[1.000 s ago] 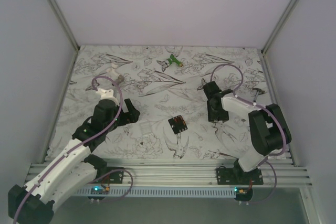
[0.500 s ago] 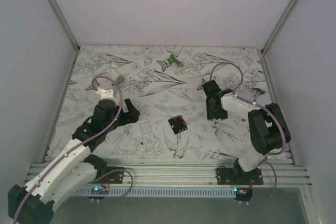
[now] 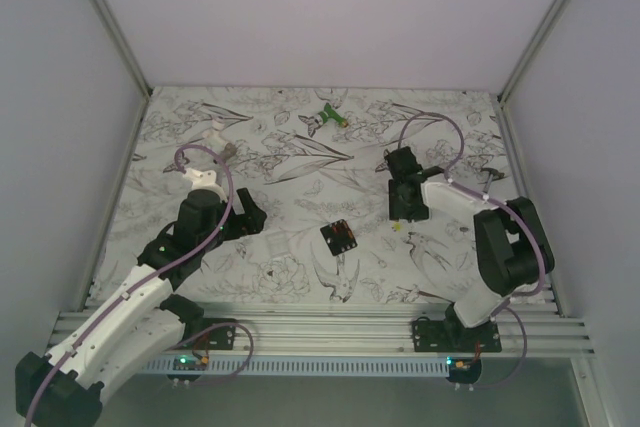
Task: Snap on the fuse box
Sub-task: Pick up the fuse from the center of the board.
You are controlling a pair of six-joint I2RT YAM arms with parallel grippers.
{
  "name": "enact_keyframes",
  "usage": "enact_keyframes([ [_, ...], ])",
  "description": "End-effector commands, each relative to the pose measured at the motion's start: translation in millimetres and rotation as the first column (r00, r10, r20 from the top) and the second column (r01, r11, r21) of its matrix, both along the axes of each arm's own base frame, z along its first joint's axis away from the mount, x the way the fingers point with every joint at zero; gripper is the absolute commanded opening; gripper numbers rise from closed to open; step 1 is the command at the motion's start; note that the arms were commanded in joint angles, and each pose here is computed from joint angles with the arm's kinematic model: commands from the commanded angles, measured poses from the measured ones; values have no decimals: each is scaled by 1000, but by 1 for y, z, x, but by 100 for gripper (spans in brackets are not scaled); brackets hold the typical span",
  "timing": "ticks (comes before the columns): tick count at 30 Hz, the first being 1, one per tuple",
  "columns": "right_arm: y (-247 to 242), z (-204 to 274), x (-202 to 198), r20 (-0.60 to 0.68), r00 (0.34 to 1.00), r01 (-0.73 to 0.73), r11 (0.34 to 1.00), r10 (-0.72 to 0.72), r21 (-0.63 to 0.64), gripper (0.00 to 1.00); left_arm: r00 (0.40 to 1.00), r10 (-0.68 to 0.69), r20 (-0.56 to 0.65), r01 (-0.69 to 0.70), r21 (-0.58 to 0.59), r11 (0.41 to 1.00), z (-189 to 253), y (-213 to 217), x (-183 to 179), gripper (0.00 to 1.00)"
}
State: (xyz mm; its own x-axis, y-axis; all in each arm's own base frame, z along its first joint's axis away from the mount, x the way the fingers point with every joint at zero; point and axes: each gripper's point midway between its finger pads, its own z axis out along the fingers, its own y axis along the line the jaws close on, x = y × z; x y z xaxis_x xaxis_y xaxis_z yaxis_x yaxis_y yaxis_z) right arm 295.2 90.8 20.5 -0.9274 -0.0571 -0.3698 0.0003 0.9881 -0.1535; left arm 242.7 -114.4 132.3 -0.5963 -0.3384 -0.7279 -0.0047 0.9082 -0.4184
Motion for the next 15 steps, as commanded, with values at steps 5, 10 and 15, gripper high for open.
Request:
enact_keyframes([
  [5, 21, 19, 19, 96, 994, 36, 992, -48, 122, 57, 1000, 12, 2, -12, -11, 1000, 6, 2, 0, 100],
  [10, 26, 2, 10, 35, 999, 11, 995, -14, 98, 58, 1000, 12, 8, -12, -13, 1000, 8, 2, -1, 100],
  [15, 20, -7, -10, -28, 1000, 4, 998, -2, 68, 58, 1000, 12, 9, -12, -14, 1000, 8, 2, -1, 100],
])
